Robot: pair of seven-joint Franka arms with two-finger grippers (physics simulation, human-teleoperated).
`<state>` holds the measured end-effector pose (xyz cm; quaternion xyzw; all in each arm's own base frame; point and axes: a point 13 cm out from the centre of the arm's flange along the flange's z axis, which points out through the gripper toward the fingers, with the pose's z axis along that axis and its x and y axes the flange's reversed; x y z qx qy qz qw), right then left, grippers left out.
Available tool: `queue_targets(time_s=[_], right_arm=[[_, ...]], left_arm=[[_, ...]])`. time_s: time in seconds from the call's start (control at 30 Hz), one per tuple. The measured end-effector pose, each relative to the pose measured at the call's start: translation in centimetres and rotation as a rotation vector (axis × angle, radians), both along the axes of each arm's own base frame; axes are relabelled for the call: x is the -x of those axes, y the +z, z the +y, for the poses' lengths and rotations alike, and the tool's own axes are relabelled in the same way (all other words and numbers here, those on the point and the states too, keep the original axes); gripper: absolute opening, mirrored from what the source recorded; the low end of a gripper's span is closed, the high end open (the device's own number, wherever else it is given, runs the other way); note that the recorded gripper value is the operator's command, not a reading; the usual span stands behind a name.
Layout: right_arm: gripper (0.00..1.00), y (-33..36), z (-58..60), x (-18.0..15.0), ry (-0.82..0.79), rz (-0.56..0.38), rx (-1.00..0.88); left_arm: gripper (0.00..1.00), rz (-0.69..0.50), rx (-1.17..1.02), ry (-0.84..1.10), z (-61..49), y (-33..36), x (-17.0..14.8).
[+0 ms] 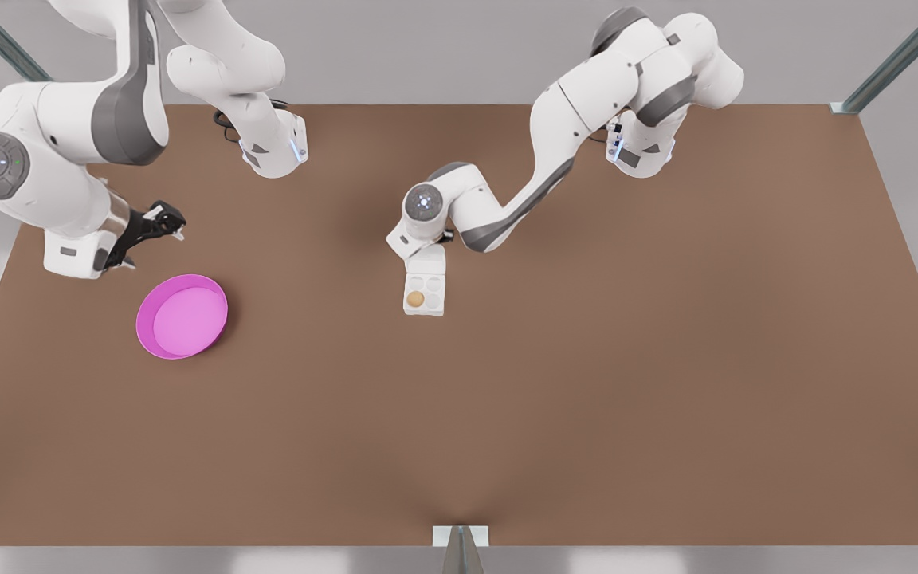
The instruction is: Pack egg into the box and close the box lid
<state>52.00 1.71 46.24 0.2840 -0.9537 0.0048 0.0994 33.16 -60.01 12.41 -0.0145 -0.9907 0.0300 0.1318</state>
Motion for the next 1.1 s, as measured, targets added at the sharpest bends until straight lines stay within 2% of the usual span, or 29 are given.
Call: queue_targets(time_s=[0.2, 0.5, 0.53, 0.57, 0.6, 0.63, 0.67, 0.7, 0.73, 0.77, 0.83, 0.9, 1.1], right_arm=[[1.0, -0.6, -1.7, 0.0, -0.23, 0.006, 0.028], [1.0, -0.9, -6.8, 0.3, -0.527, 0.013, 0.033], [1.0, -0.9, -7.1, 0.3, -0.548, 0.012, 0.036], [1.0, -0.8, -7.4, 0.3, -0.566, 0.01, 0.04], [1.0, -0.7, -7.6, 0.3, -0.582, 0.005, 0.045], [1.0, -0.6, -7.7, 0.2, -0.595, -0.002, 0.052], [1.0, -0.5, -7.8, 0.1, -0.606, -0.009, 0.059], [1.0, -0.5, -7.8, 0.0, -0.615, -0.014, 0.065], [1.0, -0.5, -7.7, -0.1, -0.622, -0.018, 0.07], [1.0, -0.5, -7.5, -0.2, -0.627, -0.021, 0.073], [1.0, -0.5, -6.9, -0.4, -0.634, -0.026, 0.079], [1.0, -0.4, -6.3, -0.5, -0.638, -0.032, 0.083], [1.0, -0.4, -4.9, -0.7, -0.651, -0.039, 0.091]], left_arm=[[0.21, -0.027, 0.013, 0.087, -0.6, 0.3, -1.4], [0.21, -0.074, 0.073, 0.207, -3.3, 0.3, -6.8], [0.21, -0.089, 0.082, 0.23, -2.5, 1.9, -8.7], [0.21, -0.119, 0.102, 0.274, -0.5, 7.2, -12.5], [0.38, -0.16, 0.135, 0.363, 3.8, 15.3, -19.0], [1.0, -0.2, 0.157, 0.476, 11.0, 23.2, -26.2], [1.0, -0.222, 0.138, 0.586, 20.5, 28.2, -31.5], [1.0, -0.233, 0.089, 0.658, 29.1, 30.7, -34.2], [1.0, -0.232, 0.028, 0.68, 34.8, 31.5, -34.9], [1.0, -0.231, -0.055, 0.676, 39.7, 31.9, -34.1], [1.0, -0.215, -0.236, 0.602, 44.7, 31.7, -28.6], [1.0, -0.203, -0.253, 0.58, 48.3, 34.1, -26.0], [1.0, -0.103, -0.228, 0.411, 50.6, 34.0, -23.7]])
